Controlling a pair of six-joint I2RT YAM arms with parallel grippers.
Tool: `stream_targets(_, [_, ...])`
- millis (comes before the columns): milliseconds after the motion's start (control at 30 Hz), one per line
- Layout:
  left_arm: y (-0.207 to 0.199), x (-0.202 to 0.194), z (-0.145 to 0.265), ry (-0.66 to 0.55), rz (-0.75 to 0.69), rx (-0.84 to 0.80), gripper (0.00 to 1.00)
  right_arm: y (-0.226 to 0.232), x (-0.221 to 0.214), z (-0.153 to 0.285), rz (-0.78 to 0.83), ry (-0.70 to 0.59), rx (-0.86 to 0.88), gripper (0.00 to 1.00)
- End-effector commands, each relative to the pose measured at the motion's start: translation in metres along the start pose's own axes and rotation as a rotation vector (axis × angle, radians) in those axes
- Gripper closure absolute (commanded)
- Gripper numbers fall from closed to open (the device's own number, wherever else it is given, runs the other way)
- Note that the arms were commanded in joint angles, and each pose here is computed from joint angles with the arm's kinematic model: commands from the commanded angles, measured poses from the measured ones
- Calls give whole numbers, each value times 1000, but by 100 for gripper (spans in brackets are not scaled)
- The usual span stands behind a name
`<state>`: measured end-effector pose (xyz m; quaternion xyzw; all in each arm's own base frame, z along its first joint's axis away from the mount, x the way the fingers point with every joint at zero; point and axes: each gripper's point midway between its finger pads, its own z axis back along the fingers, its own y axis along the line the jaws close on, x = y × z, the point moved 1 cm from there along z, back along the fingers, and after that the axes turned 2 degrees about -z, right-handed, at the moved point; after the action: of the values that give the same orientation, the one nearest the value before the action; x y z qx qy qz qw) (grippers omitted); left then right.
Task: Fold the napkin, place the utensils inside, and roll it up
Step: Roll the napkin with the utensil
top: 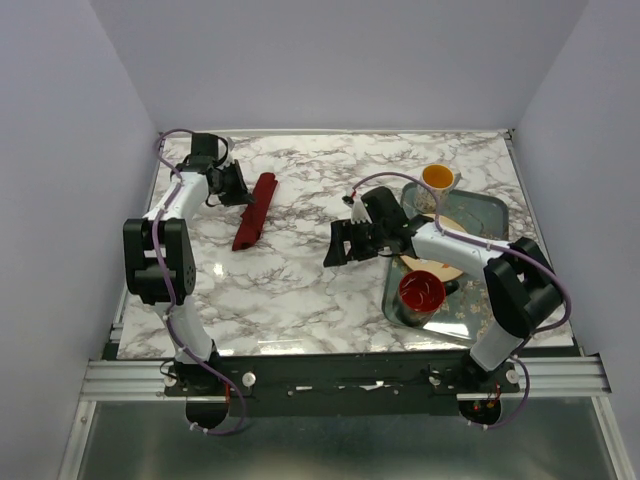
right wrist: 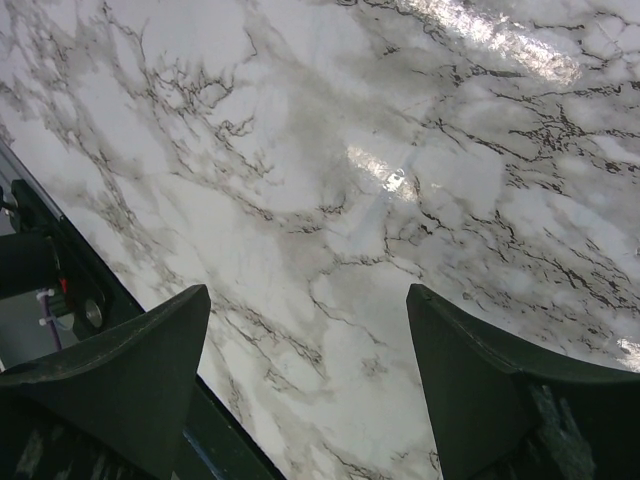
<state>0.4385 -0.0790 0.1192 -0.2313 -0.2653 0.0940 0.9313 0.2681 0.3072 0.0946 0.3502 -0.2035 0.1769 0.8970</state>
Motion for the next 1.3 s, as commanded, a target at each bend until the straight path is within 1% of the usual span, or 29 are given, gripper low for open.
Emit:
stream_targets(0, [-1,15,17,-36,20,-20,100,8,2,-5,15,11,14,12])
stream_targets(267, [30,8,-1,11,65,15,100,10,1,-7,21,19,13,12])
stream_targets(533, [46,-4,-21,59,87,40,100,9,-1,-8,20,21,7,12])
stream_targets(767, [60,-7,-33,73,85,79,98,8,-3,-9,13,26,4,12])
stream_targets(867, [67,-9,-36,76,81,112,93,7,-4,-9,13,29,3,12])
stream_targets(900, [69,-8,-37,74,77,121,90,7,-4,-9,10,29,1,12])
stream_targets(967, [71,-8,-36,71,75,138,89,6,-5,-11,9,35,2,12])
stream_targets(1133, [76,-1,-27,36,62,187,81,8,-7,-15,9,45,6,12])
stream_targets(1267, [72,5,-23,22,59,182,75,10,-6,-18,12,51,10,12])
